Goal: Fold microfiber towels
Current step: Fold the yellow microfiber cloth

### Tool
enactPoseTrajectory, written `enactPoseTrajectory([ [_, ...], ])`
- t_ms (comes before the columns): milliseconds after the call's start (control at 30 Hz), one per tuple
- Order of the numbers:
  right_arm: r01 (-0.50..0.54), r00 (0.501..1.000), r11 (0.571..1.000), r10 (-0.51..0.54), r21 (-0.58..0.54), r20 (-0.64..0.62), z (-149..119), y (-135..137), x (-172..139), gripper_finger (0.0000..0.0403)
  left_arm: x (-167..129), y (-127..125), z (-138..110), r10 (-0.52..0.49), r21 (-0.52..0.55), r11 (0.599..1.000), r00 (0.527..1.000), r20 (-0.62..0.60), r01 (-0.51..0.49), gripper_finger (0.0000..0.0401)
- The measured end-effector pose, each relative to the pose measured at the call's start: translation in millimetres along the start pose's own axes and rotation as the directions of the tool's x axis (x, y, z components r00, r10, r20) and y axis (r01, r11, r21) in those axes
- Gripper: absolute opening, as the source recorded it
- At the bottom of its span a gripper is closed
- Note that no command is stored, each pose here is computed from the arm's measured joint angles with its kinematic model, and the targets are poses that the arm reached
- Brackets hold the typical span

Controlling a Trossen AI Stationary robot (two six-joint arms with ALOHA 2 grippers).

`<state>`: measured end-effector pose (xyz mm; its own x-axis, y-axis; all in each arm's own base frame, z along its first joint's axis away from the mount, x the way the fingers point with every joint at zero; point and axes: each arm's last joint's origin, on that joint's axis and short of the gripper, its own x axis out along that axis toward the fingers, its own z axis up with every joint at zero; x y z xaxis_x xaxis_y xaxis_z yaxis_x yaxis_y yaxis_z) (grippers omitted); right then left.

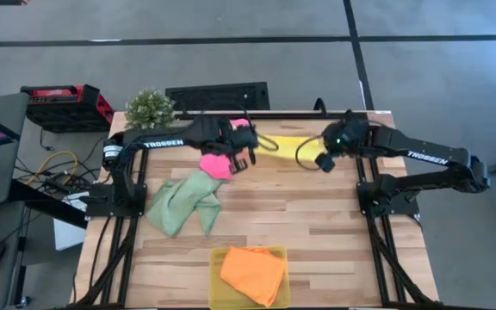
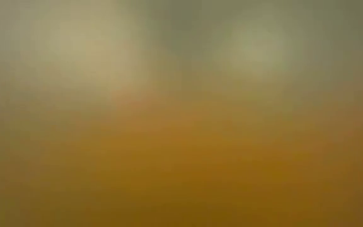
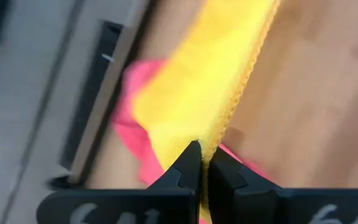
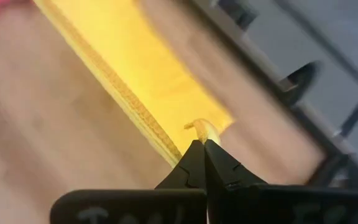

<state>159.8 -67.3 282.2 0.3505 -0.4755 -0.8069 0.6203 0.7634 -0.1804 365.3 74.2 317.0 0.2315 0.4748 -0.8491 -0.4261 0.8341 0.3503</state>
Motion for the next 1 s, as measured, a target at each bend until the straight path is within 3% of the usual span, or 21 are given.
enactPoseTrajectory([
  [333, -0.124, 0.981, 0.992, 0.121, -0.009, -0.151, -42, 40, 11, 0.0006, 8, -68, -37, -0.175, 0.041, 0.982, 0.976, -0.128, 0.182, 0.0],
  [533, -0.214, 0.952, 0.976, 0.215, 0.032, -0.216, -68, 64, 13, 0.0006, 15, -97, -54, -0.281, -0.012, 0.959, 0.945, -0.168, 0.283, 0.0],
  [800, -0.267, 0.934, 0.96, 0.278, 0.081, -0.226, -89, 82, 11, 0.0006, 23, -116, -68, -0.37, -0.089, 0.929, 0.908, -0.198, 0.36, 0.0],
  [1000, -0.213, 0.957, 0.974, 0.224, 0.075, -0.183, -87, 80, 14, 0.0006, 33, -112, -68, -0.36, -0.109, 0.932, 0.916, -0.179, 0.345, 0.0],
])
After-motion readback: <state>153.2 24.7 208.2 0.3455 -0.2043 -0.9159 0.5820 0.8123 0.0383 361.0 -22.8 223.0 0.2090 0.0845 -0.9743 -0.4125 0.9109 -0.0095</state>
